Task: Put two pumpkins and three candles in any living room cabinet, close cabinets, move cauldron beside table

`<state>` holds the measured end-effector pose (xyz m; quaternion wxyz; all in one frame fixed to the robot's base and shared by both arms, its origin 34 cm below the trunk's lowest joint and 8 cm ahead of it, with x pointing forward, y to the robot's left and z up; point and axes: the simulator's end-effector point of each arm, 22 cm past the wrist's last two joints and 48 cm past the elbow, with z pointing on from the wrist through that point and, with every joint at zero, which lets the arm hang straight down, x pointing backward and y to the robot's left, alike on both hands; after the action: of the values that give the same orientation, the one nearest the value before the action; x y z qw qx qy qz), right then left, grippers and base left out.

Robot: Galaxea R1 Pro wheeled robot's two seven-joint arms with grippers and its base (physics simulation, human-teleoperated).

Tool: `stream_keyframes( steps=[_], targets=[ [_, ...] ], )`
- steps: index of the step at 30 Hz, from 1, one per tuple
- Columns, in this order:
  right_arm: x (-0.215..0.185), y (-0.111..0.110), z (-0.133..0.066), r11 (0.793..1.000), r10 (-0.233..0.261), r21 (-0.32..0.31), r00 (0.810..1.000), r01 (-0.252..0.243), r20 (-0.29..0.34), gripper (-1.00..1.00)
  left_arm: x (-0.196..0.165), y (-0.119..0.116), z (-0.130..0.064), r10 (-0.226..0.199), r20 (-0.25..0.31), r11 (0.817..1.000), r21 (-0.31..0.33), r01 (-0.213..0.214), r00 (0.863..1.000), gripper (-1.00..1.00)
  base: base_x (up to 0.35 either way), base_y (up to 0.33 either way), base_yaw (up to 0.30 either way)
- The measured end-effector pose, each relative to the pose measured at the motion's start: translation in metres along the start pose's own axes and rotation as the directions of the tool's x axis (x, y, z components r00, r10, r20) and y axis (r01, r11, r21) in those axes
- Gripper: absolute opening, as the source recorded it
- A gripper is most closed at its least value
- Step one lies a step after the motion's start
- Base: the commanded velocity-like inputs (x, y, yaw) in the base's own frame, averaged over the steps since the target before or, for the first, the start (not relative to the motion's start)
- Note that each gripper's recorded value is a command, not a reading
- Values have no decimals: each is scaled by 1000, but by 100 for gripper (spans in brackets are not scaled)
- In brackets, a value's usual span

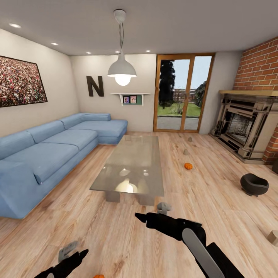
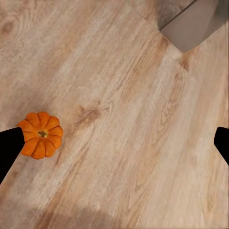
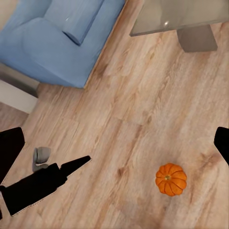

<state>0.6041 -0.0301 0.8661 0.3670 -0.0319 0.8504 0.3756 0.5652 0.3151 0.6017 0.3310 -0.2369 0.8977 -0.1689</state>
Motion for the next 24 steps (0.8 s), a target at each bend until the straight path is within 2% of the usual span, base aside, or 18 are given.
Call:
stream_keyframes(
  steps=[5,11,18,24],
  targets=[
    [3,0,2,1000,3,-8,1000,-3,1,100,1,1,0,-10,-3,999,51,10,1000,100,0,0,0],
    [1,4,1,1000,-4,-26,1000,5,16,100,12,9,5,-18,-18,999,49,19,1000,100,0,0,0],
    [8,10,2,998,18,-66,1000,-18,6,100,18,14,11,-18,-17,998,53,19,1000,100,0,0,0],
    [17,4,6,997,22,-69,1000,-22,-4,100,-5,37,12,-6,19,999,33,6,1000,100,0,0,0]
  ],
)
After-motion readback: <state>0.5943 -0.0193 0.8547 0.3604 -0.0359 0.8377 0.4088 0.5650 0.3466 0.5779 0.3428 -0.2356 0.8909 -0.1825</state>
